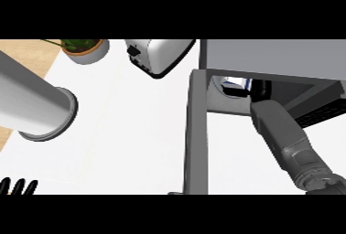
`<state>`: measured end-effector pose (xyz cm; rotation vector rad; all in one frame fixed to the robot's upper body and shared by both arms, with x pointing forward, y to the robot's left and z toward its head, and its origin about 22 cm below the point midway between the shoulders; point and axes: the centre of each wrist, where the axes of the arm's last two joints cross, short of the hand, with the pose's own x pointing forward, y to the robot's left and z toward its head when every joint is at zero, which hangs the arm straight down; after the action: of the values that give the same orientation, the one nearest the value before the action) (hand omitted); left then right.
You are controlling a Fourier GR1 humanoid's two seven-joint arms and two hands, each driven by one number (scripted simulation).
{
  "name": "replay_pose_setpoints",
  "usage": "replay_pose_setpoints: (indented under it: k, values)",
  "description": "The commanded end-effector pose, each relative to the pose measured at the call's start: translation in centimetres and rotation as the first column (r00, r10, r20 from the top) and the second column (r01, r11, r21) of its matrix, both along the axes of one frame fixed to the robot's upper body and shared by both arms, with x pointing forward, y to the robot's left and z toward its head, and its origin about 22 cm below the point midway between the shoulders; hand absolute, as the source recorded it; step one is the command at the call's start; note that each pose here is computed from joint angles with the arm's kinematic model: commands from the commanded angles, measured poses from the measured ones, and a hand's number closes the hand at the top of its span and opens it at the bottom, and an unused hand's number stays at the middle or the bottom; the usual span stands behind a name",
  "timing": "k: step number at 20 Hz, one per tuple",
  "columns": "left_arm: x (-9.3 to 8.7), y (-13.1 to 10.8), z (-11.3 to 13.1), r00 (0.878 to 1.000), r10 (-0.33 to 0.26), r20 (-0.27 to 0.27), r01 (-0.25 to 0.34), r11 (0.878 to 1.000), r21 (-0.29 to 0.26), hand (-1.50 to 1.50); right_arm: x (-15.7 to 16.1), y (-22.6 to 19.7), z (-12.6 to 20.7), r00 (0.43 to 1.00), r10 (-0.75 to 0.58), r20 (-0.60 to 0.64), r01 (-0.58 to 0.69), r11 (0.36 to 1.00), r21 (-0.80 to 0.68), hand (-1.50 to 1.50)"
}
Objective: Pick up the milk, place it into the microwave and close the microwave
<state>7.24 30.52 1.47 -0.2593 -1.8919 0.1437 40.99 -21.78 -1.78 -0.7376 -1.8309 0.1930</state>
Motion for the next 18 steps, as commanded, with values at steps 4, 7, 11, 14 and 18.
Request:
replay_pose_setpoints:
  k: [4, 7, 11, 14, 18]
  values:
    - [0.5, 0.3, -0.4, 1.0, 0.003, 0.003, -0.003, 1.0, -0.012, -1.5, 1.8, 0.9, 3.0, 0.992, -0.036, 0.12, 0.029, 0.998, 0.064, 1.5]
    - [0.7, 0.3, -0.1, 1.0, -0.02, 0.0, 0.02, 1.0, 0.011, -1.5, 1.1, 0.1, 1.8, 0.984, -0.092, 0.152, 0.099, 0.994, -0.04, 1.5]
    - [0.8, 0.7, -0.3, 0.999, -0.035, -0.009, 0.035, 0.999, 0.015, -1.5, 1.8, -1.1, 3.1, 0.961, -0.2, 0.189, 0.224, 0.968, -0.113, 1.5]
    - [0.8, 0.8, -0.4, 0.999, -0.034, -0.011, 0.034, 0.999, 0.004, -1.5, 1.5, -0.6, 2.5, 0.948, -0.253, 0.194, 0.279, 0.953, -0.116, 1.5]
    - [2.0, 1.0, 0.1, 1.0, 0.0, 0.006, 0.0, 1.0, 0.024, -1.5, 2.3, -0.6, 3.9, 0.944, -0.254, 0.212, 0.281, 0.954, -0.106, 1.5]
